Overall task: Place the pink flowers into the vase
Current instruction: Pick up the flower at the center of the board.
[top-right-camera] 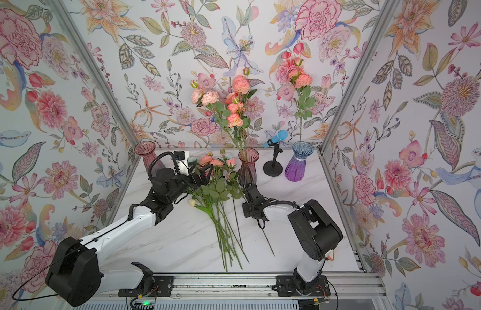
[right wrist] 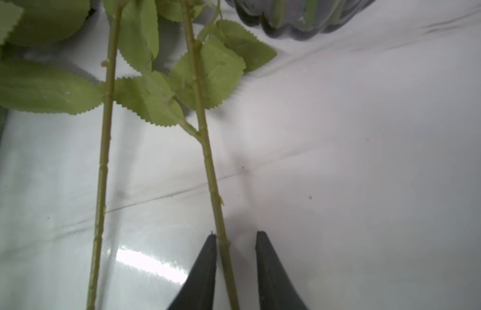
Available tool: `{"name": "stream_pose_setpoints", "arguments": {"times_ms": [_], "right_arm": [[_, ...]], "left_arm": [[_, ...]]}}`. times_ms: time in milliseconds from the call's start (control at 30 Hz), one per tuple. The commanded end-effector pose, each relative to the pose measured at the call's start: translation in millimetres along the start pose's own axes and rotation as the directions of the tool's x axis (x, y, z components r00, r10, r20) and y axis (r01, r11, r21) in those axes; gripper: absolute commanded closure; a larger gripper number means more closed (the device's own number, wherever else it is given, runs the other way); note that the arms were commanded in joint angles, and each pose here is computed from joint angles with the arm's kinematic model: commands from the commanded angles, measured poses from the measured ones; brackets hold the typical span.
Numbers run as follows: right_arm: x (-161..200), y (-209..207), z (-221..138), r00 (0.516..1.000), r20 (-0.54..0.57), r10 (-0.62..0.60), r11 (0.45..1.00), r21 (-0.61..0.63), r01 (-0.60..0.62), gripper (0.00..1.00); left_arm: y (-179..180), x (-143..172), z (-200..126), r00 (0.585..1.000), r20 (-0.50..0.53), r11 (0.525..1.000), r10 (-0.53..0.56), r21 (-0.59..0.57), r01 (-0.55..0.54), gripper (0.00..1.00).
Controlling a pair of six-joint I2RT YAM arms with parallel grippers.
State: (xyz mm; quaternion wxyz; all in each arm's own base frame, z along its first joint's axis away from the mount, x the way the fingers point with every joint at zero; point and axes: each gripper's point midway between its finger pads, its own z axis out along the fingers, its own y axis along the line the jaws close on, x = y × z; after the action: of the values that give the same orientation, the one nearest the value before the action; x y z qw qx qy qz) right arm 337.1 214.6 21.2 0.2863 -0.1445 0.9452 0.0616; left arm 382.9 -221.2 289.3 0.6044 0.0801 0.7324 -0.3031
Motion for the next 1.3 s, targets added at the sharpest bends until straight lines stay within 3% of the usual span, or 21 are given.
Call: {"name": "stream_pose_setpoints", "arguments": {"times_ms": [0, 67, 267, 567, 667, 767, 933, 1133, 1267], "right_arm": [[0.1, 0.8, 0.7, 0.997, -0.023, -0.067, 0.995, 0.072, 0.069, 0.88], [-9.5, 2.5, -2.3, 0.994, -0.014, -0.112, 0.987, 0.111, 0.113, 0.96], [-48.7, 9.7, -23.1, 0.955, 0.017, -0.296, 0.926, 0.251, 0.282, 0.99], [-98.0, 40.7, -53.8, 0.805, 0.002, -0.594, 0.733, 0.413, 0.54, 0.99], [-104.9, 46.7, -56.3, 0.781, -0.005, -0.624, 0.709, 0.418, 0.569, 0.99], [-110.4, 50.8, -61.2, 0.784, 0.016, -0.62, 0.721, 0.405, 0.562, 0.99], [-124.1, 63.4, -84.0, 0.819, 0.115, -0.563, 0.798, 0.334, 0.501, 0.99], [-143.4, 78.1, -121.4, 0.852, 0.258, -0.455, 0.888, 0.206, 0.411, 0.99], [-153.7, 80.6, -137.4, 0.86, 0.31, -0.407, 0.913, 0.155, 0.376, 0.99]], "left_arm": [[-7.8, -3.7, -3.7, 1.0, 0.014, 1.0, 0.015, 0.02, -0.015, 0.0], [-7.6, -4.7, -4.1, 1.0, 0.015, 1.0, 0.015, 0.019, -0.015, 0.0], [-5.5, -4.1, -5.5, 1.0, 0.017, 1.0, 0.0, 0.01, 0.0, 0.0], [0.9, 3.8, -7.5, 1.0, 0.009, 1.0, -0.025, -0.013, 0.025, 0.0], [3.2, 5.4, -7.1, 0.999, 0.008, 0.999, -0.032, -0.021, 0.032, 0.0], [8.0, 8.6, -5.2, 0.999, 0.002, 0.998, -0.052, -0.037, 0.052, 0.0], [17.9, 9.7, -4.0, 0.992, 0.011, 0.991, -0.123, -0.046, 0.123, 0.0], [19.6, 11.1, 4.3, 0.955, 0.006, 0.954, -0.296, 0.044, 0.296, 0.0], [16.1, 11.4, 9.0, 0.916, 0.0, 0.909, -0.401, 0.123, 0.398, 0.04]]}}
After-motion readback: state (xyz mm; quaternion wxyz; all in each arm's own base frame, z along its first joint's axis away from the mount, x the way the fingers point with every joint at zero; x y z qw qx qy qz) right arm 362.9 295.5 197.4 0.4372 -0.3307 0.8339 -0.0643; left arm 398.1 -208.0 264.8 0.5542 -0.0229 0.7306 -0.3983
